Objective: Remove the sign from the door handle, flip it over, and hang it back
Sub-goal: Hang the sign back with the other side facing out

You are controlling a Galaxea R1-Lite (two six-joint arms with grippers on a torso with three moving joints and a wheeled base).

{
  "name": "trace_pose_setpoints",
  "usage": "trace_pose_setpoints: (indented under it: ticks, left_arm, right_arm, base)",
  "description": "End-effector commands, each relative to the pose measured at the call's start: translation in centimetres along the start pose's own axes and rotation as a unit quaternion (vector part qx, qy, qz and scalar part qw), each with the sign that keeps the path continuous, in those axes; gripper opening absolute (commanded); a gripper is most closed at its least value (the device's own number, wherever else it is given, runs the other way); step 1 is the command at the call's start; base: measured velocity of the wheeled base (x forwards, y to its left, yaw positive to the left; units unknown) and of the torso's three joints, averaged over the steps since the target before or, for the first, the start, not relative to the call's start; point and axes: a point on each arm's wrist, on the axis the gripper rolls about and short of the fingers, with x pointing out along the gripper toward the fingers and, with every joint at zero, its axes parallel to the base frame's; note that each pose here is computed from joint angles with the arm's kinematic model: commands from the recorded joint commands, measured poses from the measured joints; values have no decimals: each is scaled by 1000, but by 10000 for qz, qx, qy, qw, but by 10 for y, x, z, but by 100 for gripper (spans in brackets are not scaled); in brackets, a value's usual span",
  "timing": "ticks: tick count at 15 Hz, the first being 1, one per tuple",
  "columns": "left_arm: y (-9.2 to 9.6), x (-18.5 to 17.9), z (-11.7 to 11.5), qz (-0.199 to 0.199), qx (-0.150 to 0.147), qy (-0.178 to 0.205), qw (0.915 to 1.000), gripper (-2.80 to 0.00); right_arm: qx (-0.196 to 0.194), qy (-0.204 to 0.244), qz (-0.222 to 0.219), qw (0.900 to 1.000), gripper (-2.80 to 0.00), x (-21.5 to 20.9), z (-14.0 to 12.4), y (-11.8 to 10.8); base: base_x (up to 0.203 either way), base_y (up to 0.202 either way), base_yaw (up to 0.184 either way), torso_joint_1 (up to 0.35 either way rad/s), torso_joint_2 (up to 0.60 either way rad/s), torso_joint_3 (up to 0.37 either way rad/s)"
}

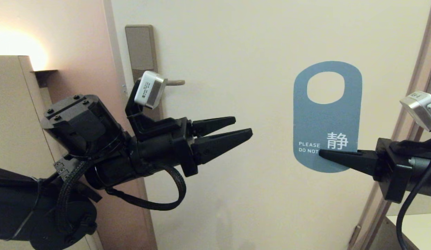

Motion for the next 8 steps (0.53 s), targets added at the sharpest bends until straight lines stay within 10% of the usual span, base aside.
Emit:
trace_pose_setpoints:
  ticks: [1, 8]
  left_arm:
    - [-4, -4, 5, -25, 49, -72, 10000, -280]
    - [9, -51, 28, 840, 508, -234, 9949, -280]
  right_arm:
    - [2, -10, -5, 10000, -280, -1, 0, -1]
    - [-185, -140, -700, 9973, -280, -19, 1, -20]
  base:
    - [0, 0, 0, 0, 0, 0]
    - [0, 0, 0, 0, 0, 0]
